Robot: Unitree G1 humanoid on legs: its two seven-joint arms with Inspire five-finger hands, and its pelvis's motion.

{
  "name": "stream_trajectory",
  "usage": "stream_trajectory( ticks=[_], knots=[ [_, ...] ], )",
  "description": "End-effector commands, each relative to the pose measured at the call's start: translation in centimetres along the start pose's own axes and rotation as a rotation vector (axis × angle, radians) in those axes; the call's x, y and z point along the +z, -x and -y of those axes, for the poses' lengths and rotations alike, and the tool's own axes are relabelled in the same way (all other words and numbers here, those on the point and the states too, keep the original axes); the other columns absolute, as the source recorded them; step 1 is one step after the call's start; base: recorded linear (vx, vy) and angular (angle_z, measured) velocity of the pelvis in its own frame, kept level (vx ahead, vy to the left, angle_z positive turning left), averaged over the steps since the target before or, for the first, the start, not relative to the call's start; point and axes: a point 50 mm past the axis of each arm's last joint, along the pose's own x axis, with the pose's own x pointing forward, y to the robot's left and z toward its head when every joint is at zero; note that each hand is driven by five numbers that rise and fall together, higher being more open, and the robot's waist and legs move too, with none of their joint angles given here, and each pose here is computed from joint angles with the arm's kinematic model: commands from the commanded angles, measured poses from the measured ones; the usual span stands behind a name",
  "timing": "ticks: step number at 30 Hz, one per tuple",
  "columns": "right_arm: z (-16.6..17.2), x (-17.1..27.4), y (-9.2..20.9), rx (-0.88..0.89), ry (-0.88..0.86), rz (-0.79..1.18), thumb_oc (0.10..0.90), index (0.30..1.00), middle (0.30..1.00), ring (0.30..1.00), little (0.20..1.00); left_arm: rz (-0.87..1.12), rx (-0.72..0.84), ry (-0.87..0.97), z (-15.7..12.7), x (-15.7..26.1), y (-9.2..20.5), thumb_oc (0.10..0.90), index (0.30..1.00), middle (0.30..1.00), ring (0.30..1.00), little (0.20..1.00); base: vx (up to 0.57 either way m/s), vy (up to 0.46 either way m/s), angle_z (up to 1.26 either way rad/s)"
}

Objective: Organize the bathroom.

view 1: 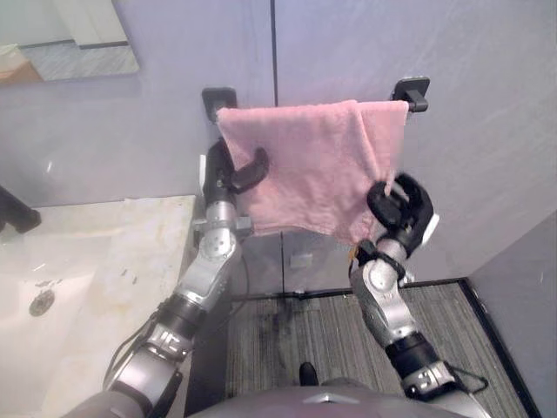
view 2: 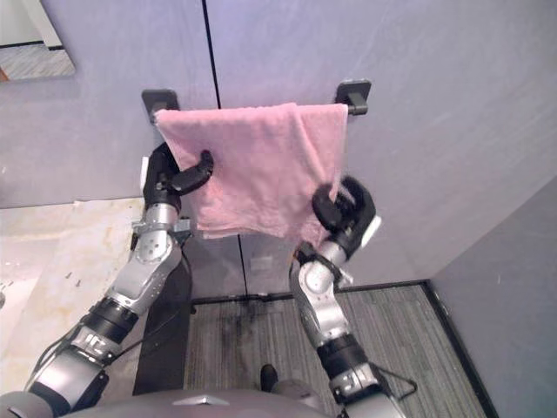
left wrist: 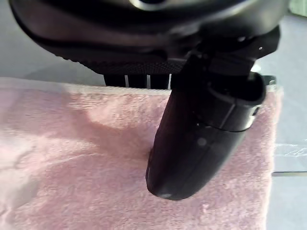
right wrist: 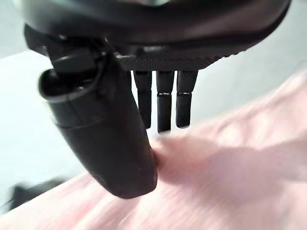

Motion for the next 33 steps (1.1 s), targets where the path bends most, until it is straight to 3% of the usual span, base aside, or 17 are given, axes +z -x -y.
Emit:
stream_trajectory(
  ticks=[1,20,28,33],
  knots=[
    [1.8,0.9,-0.8,-0.070,0.010,0.080,0.800,0.900,0.900,0.900,0.900,0.089,-0.081,0.036,0.8,2.1,-1.3,0.800,0.900,0.900,0.900,0.900,-0.04,0.031,0.00],
    [1.5,-1.1,-0.2,0.004,0.158,0.016,0.800,0.900,0.900,0.900,0.900,-0.197,-0.432,-0.057,3.6,-4.1,3.0,0.800,0.900,0.900,0.900,0.900,-0.06,0.031,-0.01],
    [1.8,-2.8,0.1,0.005,0.219,-0.054,0.800,0.900,0.900,0.900,0.900,-0.457,-0.413,-0.147,2.6,-9.7,6.8,0.800,0.900,0.900,0.900,0.900,-0.07,0.017,0.04],
    [1.8,-4.6,0.3,0.078,0.354,-0.135,0.800,0.900,0.900,0.900,0.900,-0.690,-0.552,-0.225,1.8,-13.9,10.2,0.800,0.900,0.900,0.900,0.900,-0.06,0.022,0.08]
  ],
)
